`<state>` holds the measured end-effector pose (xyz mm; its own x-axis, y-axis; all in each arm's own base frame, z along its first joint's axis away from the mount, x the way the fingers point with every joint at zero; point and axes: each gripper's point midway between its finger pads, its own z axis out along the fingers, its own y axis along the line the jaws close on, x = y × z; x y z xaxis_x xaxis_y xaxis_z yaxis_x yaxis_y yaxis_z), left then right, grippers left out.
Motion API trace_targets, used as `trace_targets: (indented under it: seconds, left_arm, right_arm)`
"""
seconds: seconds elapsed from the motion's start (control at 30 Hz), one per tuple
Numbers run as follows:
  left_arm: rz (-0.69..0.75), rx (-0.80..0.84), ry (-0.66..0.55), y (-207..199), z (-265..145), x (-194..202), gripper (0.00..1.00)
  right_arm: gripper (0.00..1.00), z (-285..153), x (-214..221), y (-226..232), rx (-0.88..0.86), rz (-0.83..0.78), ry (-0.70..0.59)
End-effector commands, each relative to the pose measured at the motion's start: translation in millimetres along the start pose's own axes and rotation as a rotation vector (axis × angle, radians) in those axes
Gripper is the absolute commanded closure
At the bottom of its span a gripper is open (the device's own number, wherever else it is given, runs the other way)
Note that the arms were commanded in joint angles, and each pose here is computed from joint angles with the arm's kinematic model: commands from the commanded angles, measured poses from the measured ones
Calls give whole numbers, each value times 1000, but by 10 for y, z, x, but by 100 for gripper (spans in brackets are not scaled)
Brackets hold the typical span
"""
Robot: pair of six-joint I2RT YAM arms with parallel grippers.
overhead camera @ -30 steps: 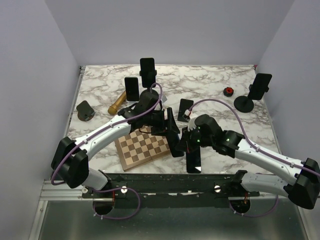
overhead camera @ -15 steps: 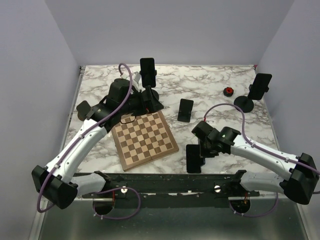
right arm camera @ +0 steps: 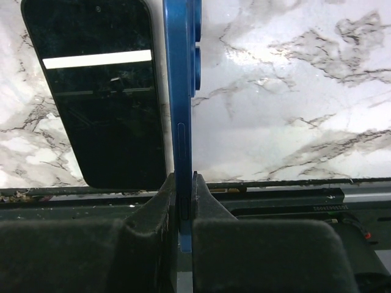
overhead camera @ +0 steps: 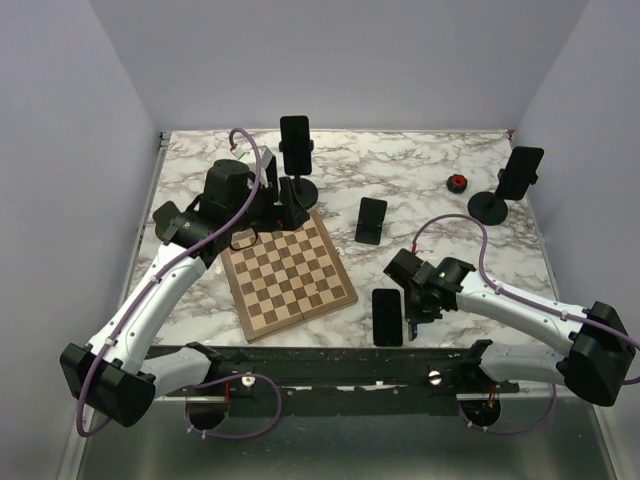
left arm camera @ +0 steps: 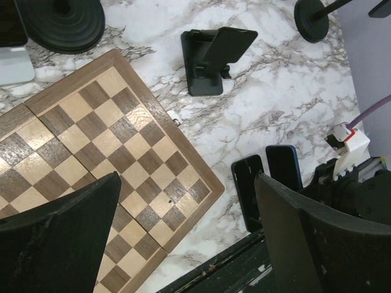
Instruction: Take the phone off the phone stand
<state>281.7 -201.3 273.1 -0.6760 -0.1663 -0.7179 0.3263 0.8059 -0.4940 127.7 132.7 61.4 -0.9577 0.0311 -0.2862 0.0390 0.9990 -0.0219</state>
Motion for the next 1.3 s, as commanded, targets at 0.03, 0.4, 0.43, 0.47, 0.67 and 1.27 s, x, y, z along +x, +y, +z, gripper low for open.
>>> trace_targets:
  seconds: [0.03, 0.4, 0.43, 0.47, 0.67, 1.27]
  left_arm:
    - [31, -5, 15, 141, 1, 110, 1]
    - [-7, 20, 45, 213, 138, 184, 1]
    - [-12, 21, 50, 222, 150, 194, 1]
    - [-17, 24, 55, 225, 161, 205, 1]
    - [-37, 45, 72, 229, 205, 262, 1]
    - [-60, 41, 74, 234, 209, 276, 1]
  right_arm:
    - [94, 51, 25, 141, -87, -14, 2]
    - [73, 123, 75, 21, -29, 22, 8]
    - [70, 127, 84, 3, -19, 24, 11]
    - [67, 136, 84, -9, -11, 27, 10]
    - [55, 119, 61, -117, 51, 61, -7]
    - [14, 81, -142, -175, 138, 88, -74]
